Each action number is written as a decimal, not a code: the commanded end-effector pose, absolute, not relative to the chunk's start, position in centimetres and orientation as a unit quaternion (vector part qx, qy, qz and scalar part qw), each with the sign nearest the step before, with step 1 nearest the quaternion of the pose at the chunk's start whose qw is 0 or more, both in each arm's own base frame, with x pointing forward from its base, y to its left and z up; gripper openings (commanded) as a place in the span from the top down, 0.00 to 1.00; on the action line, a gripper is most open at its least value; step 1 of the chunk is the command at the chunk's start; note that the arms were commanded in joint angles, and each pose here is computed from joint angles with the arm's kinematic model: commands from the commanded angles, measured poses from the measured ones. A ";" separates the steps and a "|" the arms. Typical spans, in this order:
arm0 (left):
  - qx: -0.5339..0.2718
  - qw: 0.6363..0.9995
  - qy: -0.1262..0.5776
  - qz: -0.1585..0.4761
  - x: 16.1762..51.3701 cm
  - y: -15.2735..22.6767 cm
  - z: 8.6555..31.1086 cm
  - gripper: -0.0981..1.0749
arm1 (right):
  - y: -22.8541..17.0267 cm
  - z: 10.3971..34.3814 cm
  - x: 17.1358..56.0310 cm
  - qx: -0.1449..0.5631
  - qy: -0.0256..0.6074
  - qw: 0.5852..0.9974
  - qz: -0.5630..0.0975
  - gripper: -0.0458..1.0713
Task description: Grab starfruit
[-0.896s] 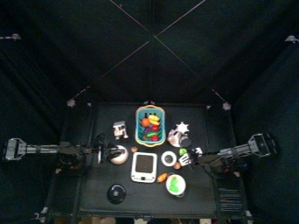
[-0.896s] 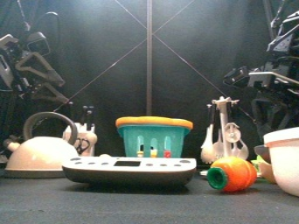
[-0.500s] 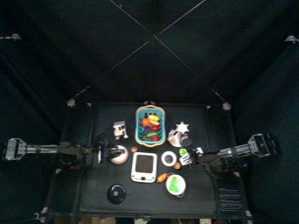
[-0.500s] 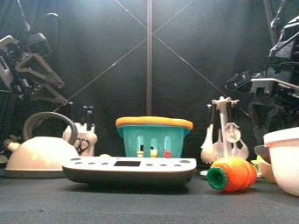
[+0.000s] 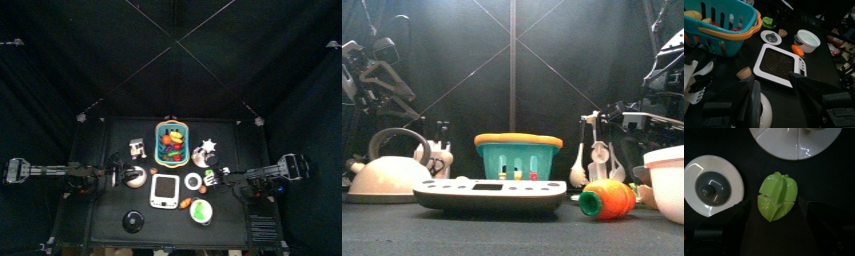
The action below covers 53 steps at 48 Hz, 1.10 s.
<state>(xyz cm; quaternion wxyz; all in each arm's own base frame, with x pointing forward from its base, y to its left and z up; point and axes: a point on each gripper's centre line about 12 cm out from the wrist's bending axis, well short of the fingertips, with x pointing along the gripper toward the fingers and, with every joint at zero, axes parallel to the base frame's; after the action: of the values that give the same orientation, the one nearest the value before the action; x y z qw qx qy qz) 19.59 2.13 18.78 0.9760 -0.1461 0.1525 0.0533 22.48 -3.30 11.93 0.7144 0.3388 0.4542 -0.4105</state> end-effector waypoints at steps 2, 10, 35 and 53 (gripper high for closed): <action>-0.145 0.978 0.142 0.052 20.0 2.2 19.5 0.13 | -3.4 11.7 22.8 0.345 0.453 0.712 -0.410 0.03; -0.146 0.977 0.144 0.052 19.9 2.2 19.4 0.13 | -3.3 10.9 22.6 0.342 0.465 0.704 -0.414 0.03; -0.146 0.977 0.144 0.052 19.9 2.2 19.3 0.13 | -3.2 11.1 23.0 0.338 0.463 0.709 -0.410 0.04; -0.146 0.977 0.145 0.053 19.9 2.2 19.3 0.13 | -2.6 11.1 23.1 0.339 0.467 0.710 -0.403 0.07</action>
<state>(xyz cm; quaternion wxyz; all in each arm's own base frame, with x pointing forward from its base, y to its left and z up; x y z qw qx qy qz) 19.59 2.13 18.78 0.9759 -0.1468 0.1525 0.0534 22.50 -2.76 10.48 0.7038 0.3332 0.4754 -0.4095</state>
